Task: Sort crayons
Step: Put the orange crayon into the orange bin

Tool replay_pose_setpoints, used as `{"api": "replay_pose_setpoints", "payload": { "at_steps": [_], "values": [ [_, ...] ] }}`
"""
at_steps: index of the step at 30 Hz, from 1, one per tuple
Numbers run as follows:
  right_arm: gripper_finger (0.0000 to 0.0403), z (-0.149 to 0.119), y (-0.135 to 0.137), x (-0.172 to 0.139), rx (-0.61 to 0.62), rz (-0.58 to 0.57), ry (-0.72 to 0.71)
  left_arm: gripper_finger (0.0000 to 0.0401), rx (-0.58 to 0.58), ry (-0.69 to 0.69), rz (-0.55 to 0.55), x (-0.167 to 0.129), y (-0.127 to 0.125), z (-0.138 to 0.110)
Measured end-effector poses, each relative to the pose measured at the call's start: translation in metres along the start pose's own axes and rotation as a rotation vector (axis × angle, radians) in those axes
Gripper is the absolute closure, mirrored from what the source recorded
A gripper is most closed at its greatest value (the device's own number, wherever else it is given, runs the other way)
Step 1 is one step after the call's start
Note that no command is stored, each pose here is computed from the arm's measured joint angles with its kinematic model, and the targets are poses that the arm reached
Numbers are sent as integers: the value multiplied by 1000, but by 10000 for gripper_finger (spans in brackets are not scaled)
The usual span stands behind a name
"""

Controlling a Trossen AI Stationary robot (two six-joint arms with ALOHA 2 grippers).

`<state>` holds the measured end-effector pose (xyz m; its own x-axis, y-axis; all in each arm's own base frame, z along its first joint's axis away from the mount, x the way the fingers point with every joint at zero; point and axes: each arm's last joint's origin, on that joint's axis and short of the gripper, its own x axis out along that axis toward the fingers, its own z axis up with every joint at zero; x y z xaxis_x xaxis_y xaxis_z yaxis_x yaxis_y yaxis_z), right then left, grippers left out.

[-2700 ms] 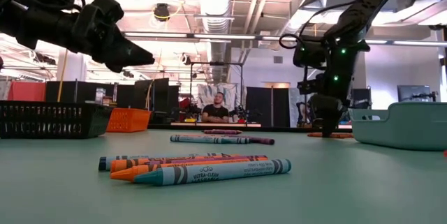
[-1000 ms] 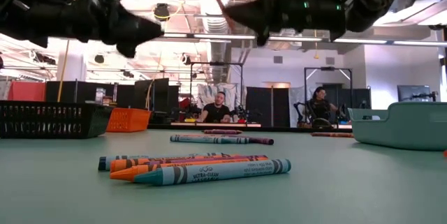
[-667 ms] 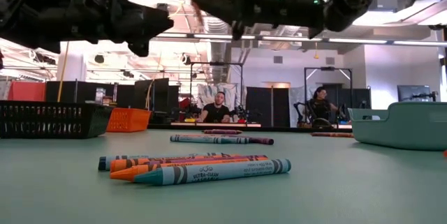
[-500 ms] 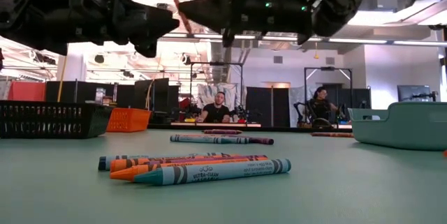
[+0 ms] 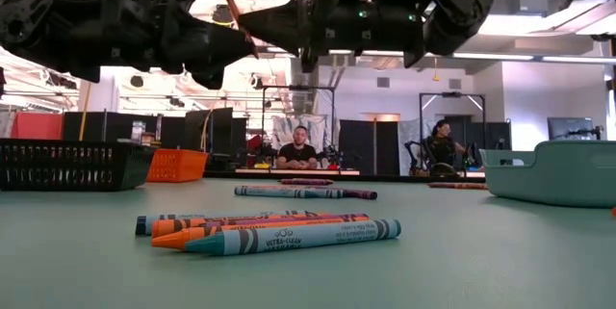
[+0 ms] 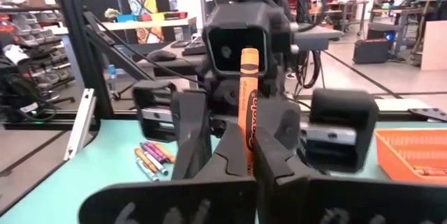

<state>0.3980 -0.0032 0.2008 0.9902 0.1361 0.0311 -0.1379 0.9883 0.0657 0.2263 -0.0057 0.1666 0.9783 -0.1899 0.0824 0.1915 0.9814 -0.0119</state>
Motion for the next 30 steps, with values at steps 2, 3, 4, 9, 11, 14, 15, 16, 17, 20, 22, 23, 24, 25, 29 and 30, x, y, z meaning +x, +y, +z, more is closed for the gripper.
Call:
{"api": "replay_pose_setpoints", "payload": {
  "at_steps": [2,3,4,9,11,14,15,16,17,20,22,23,24,25,29,30],
  "values": [
    [401,0,0,0,0,2,1,298,4,20,-56,-1,-1,-1],
    [401,0,0,0,1,3,8,298,2,33,-72,-2,-1,0],
    [401,-1,1,0,2,3,14,298,0,41,-69,-3,1,1],
    [401,-1,3,0,0,8,14,298,-8,77,-25,-14,7,15],
    [401,-1,3,0,-1,8,15,298,-7,80,-18,-20,7,22],
    [401,-1,3,0,-6,8,14,298,11,96,31,-28,6,30],
    [401,-1,3,0,-6,8,13,298,17,97,66,-31,6,33],
    [401,-1,2,0,-6,8,11,298,20,95,103,-34,7,36],
    [401,0,2,0,-6,7,9,298,22,89,131,-36,7,39],
    [401,1,2,1,-7,8,2,298,39,50,139,-39,4,45],
    [401,3,2,2,-9,8,-4,298,59,32,128,-38,3,47],
    [401,5,2,3,-10,9,-9,298,69,30,131,-38,2,48],
    [401,6,2,4,-11,9,-14,298,75,26,141,-38,2,48],
    [401,7,2,4,-12,9,-17,298,82,20,145,-38,2,49],
    [401,8,3,5,-14,10,-19,298,90,9,160,-38,2,50],
    [401,8,3,5,-13,10,-16,298,91,2,162,-38,2,50]
  ]
}}
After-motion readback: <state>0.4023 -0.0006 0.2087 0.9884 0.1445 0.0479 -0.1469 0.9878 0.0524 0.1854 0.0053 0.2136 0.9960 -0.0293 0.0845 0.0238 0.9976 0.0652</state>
